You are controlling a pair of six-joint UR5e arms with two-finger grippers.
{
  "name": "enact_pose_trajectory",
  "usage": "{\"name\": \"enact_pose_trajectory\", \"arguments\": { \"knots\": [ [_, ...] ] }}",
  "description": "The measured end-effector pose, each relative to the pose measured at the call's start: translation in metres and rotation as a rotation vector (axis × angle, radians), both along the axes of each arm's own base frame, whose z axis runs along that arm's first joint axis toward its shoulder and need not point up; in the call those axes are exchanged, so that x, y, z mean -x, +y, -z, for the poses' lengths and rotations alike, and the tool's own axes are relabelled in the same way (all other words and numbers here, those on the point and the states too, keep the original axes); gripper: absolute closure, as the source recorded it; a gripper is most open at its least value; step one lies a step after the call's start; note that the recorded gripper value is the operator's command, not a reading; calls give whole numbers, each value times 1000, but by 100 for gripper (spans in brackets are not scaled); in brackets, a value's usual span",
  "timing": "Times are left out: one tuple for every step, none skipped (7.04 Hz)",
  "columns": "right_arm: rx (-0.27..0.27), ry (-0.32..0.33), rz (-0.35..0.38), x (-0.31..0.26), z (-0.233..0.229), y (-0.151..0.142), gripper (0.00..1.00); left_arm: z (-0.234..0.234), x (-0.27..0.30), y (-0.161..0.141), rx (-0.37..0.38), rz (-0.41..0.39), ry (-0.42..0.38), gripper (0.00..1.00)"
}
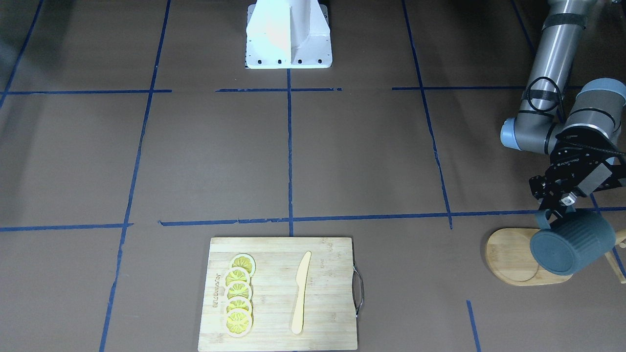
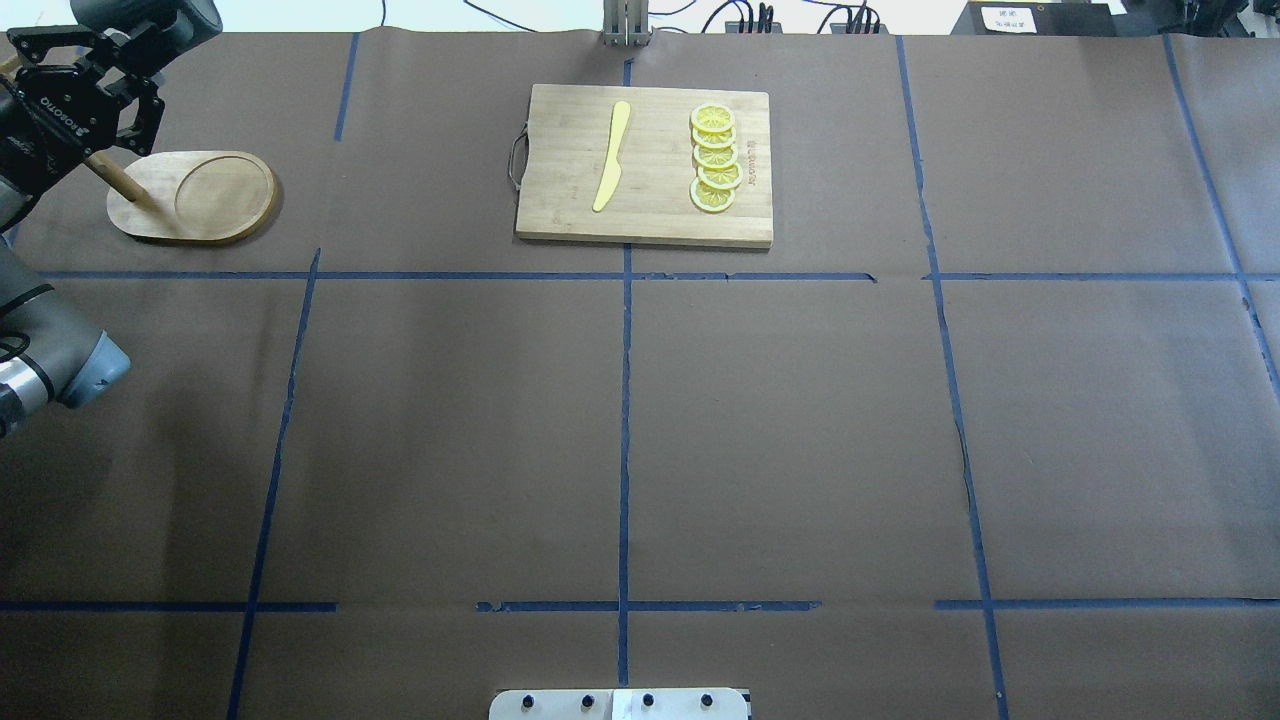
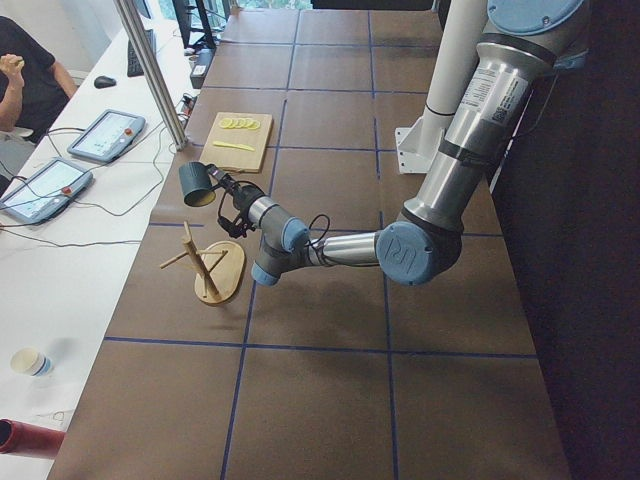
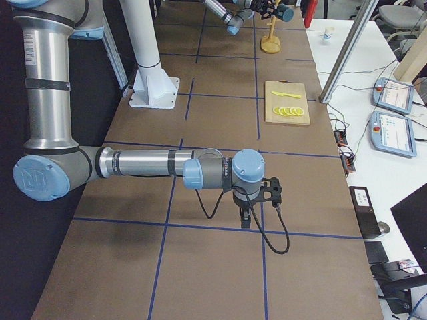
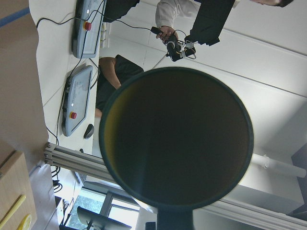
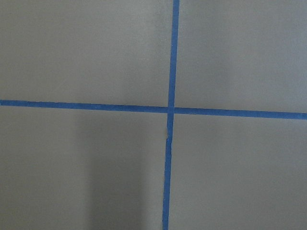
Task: Hang cup on storage rack
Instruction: 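Tilt the mug with the left gripper to hook its handle on a rack peg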
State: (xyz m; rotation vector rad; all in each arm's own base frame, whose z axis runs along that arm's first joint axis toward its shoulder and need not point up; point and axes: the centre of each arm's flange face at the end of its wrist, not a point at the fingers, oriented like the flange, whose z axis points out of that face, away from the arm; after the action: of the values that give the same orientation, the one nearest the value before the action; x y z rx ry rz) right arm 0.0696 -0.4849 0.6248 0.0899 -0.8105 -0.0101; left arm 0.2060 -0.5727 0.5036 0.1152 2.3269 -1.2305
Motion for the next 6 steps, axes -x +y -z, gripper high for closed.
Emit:
{"name": "enact_pose_trajectory", "arguments": {
  "knots": [
    [-4, 0, 0, 0, 2, 0, 0, -8, 6, -3, 27, 35, 11, 100],
    [-7, -1, 1, 1, 4, -1, 0, -17, 15, -7, 53, 62, 14, 100],
    [-11, -1, 1, 1, 6, -1, 0, -25, 21, -8, 75, 72, 20, 100],
    [-13, -1, 1, 0, 7, -1, 0, -31, 25, -7, 90, 72, 30, 100],
    [-14, -1, 1, 0, 7, -1, 0, -39, 27, -3, 99, 69, 33, 99],
    [-14, -1, 1, 0, 7, 0, 0, -49, 31, 3, 111, 68, 31, 99]
  ]
}}
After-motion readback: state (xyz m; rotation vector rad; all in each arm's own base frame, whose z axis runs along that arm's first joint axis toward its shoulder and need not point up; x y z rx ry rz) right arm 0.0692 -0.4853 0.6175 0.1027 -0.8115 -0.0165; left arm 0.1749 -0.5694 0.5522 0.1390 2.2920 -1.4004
